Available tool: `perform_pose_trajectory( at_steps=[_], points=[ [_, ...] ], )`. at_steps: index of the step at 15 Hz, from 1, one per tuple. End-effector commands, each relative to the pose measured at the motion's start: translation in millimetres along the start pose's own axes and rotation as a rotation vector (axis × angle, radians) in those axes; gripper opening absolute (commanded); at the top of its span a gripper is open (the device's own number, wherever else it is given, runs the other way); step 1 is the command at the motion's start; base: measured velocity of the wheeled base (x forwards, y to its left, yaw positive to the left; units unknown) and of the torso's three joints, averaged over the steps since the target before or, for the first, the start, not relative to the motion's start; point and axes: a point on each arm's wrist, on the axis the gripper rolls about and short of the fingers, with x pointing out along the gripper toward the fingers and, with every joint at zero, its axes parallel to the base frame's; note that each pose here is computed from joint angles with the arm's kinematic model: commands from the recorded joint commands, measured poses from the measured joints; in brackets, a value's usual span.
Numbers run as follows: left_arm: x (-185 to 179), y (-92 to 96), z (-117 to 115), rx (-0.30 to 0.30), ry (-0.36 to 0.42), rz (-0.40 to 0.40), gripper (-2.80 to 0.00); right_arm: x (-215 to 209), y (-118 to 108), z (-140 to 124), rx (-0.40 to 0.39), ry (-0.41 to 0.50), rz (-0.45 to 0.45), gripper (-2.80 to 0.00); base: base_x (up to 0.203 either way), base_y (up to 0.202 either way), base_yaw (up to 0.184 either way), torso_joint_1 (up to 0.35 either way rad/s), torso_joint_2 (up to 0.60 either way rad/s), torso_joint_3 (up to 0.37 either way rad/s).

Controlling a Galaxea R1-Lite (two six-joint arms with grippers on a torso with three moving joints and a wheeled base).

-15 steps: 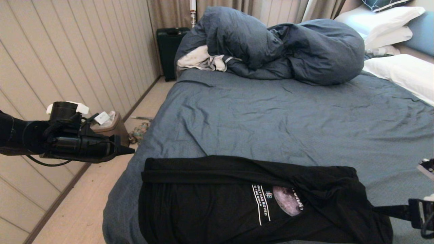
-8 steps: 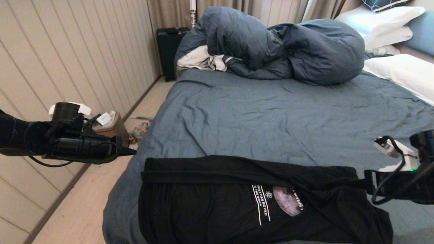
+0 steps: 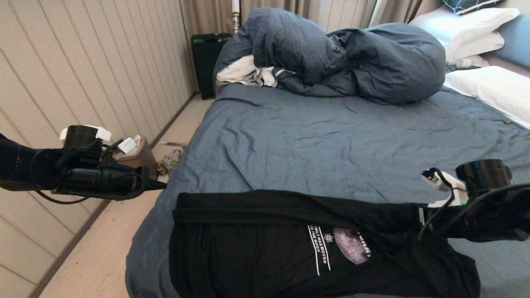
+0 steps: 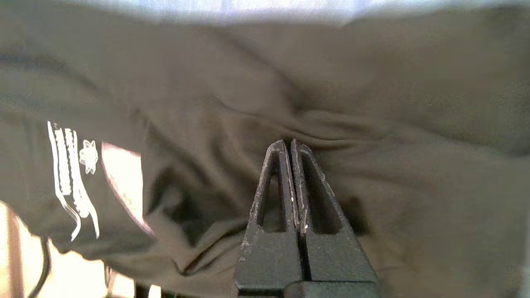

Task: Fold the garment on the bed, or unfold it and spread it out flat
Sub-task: Fold the black T-shirt

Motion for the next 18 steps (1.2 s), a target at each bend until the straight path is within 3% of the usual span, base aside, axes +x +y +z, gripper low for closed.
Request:
perform_pose_trajectory(
  at_steps=[1,6,12,18],
  points=[
    [0.5,0.2,0.5,0.005,-0.008,-0.004,-2.80,2.9,2.0,-10.1,0.002,0.036,0.009,-2.80,0.000,0.000,0.000,0.000,0.00,0.000],
    [1.2,1.2,-2.2,0.008,-0.013,-0.005,-2.80,-24.6,15.6,-37.7,-0.020,0.028,0.020,-2.80,0.000,0.000,0.000,0.000,0.00,0.000],
    [3.1,2.7,-3.6,0.002,-0.007,-0.005,-2.80,-19.7,3.8,-7.7,-0.006,-0.036,-0.007,-2.80,0.000,0.000,0.000,0.000,0.00,0.000],
    [1.8,1.7,-3.0,0.005,-0.011,-0.006,-2.80,-40.0,18.0,-26.4,-0.034,-0.047,0.021,-2.80,0.000,0.000,0.000,0.000,0.00,0.000]
  ],
)
